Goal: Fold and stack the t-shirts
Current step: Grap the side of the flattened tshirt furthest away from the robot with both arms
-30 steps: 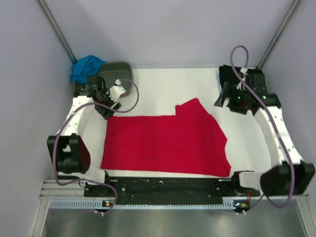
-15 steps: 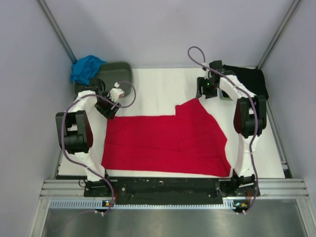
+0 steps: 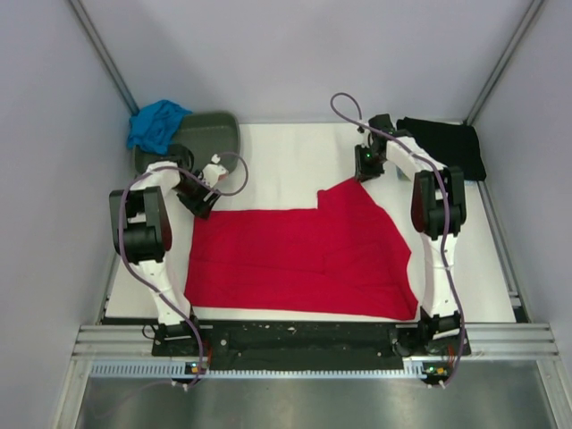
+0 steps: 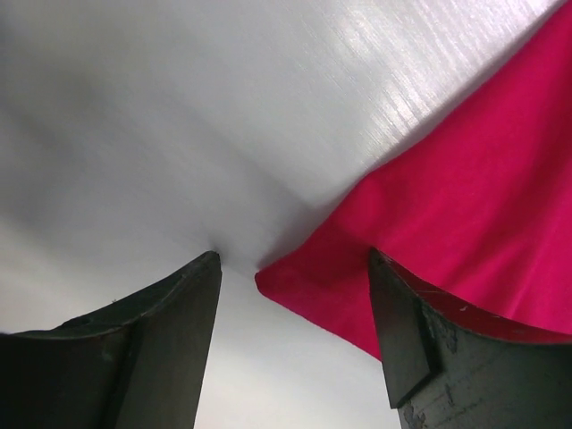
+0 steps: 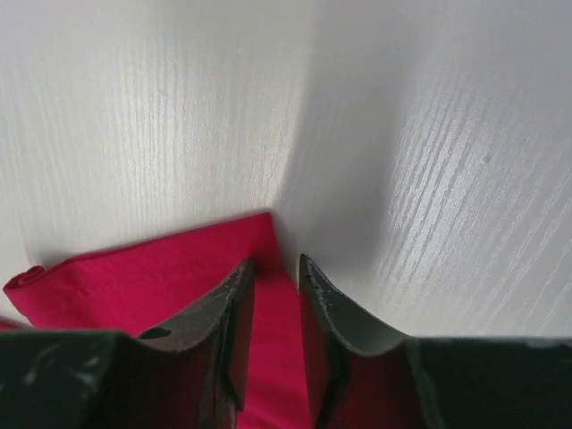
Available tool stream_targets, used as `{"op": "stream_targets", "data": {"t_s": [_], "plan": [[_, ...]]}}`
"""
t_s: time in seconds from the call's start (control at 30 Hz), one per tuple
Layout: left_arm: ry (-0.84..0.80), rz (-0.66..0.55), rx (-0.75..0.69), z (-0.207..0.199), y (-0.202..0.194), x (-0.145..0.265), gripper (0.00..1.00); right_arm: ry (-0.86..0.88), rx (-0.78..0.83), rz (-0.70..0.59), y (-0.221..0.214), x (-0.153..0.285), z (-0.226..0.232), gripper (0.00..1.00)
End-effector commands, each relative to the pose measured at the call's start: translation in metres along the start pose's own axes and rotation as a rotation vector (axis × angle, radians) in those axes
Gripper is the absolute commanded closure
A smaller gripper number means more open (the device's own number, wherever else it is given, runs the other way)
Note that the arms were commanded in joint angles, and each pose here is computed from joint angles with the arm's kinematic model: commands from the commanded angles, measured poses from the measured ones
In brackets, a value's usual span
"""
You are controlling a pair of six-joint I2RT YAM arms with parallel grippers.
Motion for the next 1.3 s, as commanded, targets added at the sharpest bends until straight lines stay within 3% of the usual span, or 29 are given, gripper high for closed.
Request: {"op": "stream_targets", "data": {"t_s": [0.0, 0.07, 0.13, 0.17, 0.23, 0.27, 0.3, 0.7, 1.1, 1.27], "plan": [[-0.006, 0.004, -0.018, 0.006, 0.002, -0.002, 0.29, 0.037, 0.012, 0.029, -0.006, -0.010, 0.007, 0.78], [0.003, 0.002, -0.015, 0.008, 0.002, -0.004, 0.32, 0.045, 0.017, 0.019, -0.003, -0.007, 0.009, 0.87], [-0.011, 0.001, -0.010, 0.008, 0.003, -0.006, 0.46, 0.063, 0.019, -0.002, 0.001, -0.001, 0.010, 1.00], [-0.023, -0.006, -0.010, 0.007, 0.004, -0.005, 0.53, 0.072, 0.018, -0.010, 0.003, 0.002, 0.012, 1.00], [-0.051, -0.006, -0.006, 0.003, 0.004, -0.003, 0.73, 0.089, 0.023, -0.027, 0.005, 0.011, 0.015, 1.00], [-0.062, -0.007, -0.007, 0.001, 0.003, 0.000, 0.94, 0.092, 0.024, -0.035, 0.005, 0.015, 0.016, 1.00], [-0.071, -0.012, -0.007, -0.002, 0.002, 0.003, 1.00, 0.091, 0.026, -0.044, 0.004, 0.022, 0.018, 1.00], [0.046, -0.150, -0.118, -0.032, -0.012, 0.069, 1.00, 0.075, 0.033, -0.157, -0.028, 0.104, 0.038, 1.00], [0.071, -0.095, -0.256, -0.053, -0.043, 0.090, 1.00, 0.094, -0.073, -0.159, -0.122, 0.175, 0.068, 1.00], [0.057, -0.063, -0.294, -0.055, -0.047, 0.093, 1.00, 0.085, -0.118, -0.092, -0.166, 0.193, 0.077, 1.00]]}}
Point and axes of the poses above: each gripper's point midway between its finger pads, its own x axis back along the fingers, its own z axis along the line the jaws close on, y = z × x, the point moved 9 cm from there along x, back along the fingers, and after that the axes turned 14 degrees about x, right-handed, at the moved point
